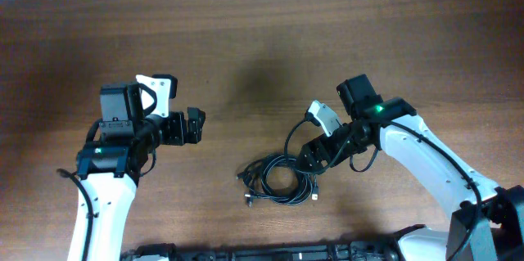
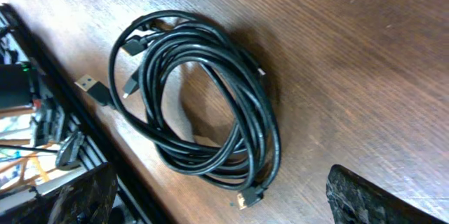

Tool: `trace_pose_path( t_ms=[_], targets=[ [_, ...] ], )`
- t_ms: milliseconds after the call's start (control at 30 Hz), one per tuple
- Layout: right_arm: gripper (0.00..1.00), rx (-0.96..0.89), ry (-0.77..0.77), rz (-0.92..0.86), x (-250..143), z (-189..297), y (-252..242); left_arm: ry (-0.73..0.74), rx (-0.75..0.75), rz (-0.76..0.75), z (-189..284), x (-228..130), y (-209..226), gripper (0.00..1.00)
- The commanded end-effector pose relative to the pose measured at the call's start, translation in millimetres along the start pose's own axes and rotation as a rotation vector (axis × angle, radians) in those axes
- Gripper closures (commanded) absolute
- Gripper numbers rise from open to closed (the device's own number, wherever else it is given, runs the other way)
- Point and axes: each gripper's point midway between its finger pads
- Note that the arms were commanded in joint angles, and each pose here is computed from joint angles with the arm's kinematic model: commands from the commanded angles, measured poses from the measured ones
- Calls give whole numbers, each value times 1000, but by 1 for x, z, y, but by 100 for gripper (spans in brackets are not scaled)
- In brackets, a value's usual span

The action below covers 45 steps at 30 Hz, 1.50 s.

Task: Untangle cables
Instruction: 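Reach the right gripper down onto the black cable coil and grasp it, then lift the cable bundle with the right gripper up and forward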

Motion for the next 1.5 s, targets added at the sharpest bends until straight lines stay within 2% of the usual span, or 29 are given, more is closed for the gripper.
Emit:
trace_pose_path(
  t_ms=[0,300,767,1033,1067,1167,1233,1367,1467],
  targets=[
    [7,-20,10,67,2,-2,-1,-11,-21,1,3,6,-6,1],
    [7,-4,20,122,-2,-21,4,-4,-19,4,3,4,-6,1],
    [7,79,169,55,-28,-64,0,2,-17,6,3,3,-6,1],
    [7,107,225,111,-34,-80,16,-1,-18,5,3,3,-6,1],
    [19,103,234,123,-35,-81,18,2,-17,6,3,3,-5,1],
    [30,101,238,128,-36,-82,19,6,-17,7,3,2,-5,1],
    [45,73,241,137,-36,-82,14,4,-17,6,3,2,-5,1],
    [58,54,248,140,-36,-82,10,3,-17,6,3,2,-5,1],
    [78,49,245,143,-36,-82,9,5,-17,7,3,2,-5,1]
  ],
)
Point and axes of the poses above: each gripper's point midway between its finger pads, its own z axis back along the fingers, its own y axis along the line the jaws close on, x = y × z, and after that the axes turned 13 degrees about z, right-handed
